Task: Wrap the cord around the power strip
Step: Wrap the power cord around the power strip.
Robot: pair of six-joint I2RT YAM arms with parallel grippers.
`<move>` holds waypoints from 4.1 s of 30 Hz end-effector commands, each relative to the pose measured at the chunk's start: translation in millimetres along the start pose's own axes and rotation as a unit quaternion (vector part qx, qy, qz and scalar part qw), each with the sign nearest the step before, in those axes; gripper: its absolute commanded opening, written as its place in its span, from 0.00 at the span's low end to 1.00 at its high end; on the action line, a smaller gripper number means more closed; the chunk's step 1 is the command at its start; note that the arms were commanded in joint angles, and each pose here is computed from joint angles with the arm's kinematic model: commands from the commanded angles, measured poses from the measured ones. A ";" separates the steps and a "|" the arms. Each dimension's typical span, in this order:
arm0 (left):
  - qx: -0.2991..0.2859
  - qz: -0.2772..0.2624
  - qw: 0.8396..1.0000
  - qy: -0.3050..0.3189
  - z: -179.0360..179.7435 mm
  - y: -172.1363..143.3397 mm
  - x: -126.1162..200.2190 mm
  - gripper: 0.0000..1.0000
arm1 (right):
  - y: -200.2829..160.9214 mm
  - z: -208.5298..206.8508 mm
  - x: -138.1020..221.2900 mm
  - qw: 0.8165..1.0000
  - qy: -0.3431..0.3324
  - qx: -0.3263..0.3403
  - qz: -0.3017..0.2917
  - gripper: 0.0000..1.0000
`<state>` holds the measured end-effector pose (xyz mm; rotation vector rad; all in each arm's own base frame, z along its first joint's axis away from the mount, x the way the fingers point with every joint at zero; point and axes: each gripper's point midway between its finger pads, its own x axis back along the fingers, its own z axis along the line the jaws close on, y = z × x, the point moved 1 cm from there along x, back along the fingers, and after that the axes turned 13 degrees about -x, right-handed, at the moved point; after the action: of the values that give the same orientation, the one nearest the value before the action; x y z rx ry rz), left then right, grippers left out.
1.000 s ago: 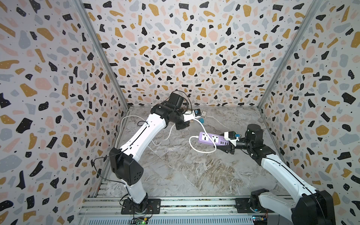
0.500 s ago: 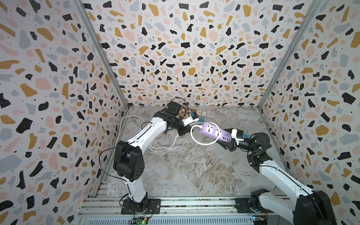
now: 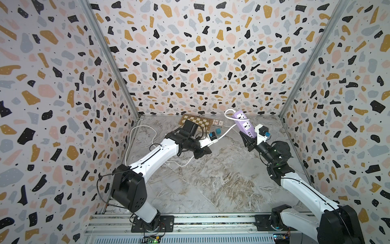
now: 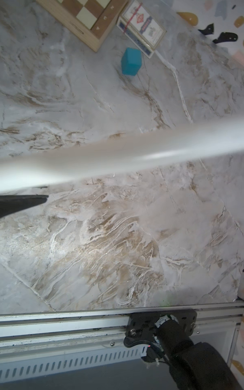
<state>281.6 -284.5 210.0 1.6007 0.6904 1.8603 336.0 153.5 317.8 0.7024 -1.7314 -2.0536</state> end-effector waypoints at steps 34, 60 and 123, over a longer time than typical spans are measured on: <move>-0.101 -0.029 0.993 -0.059 35.8 35.1 3.7 0.25 | -4.7 190.4 76.6 0.848 0.517 0.118 0.013 0.00; 0.087 -0.079 0.983 -0.141 -3.2 -47.1 -52.1 0.51 | 65.6 115.8 30.6 0.951 0.296 0.038 -0.079 0.00; -0.053 0.038 0.996 -0.065 27.6 -13.0 -34.1 0.47 | -24.3 187.0 80.0 0.856 0.502 0.121 0.025 0.00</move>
<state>305.5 -298.0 179.4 1.7125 0.3486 1.8397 171.2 265.2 257.1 1.2464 -1.2857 -1.0161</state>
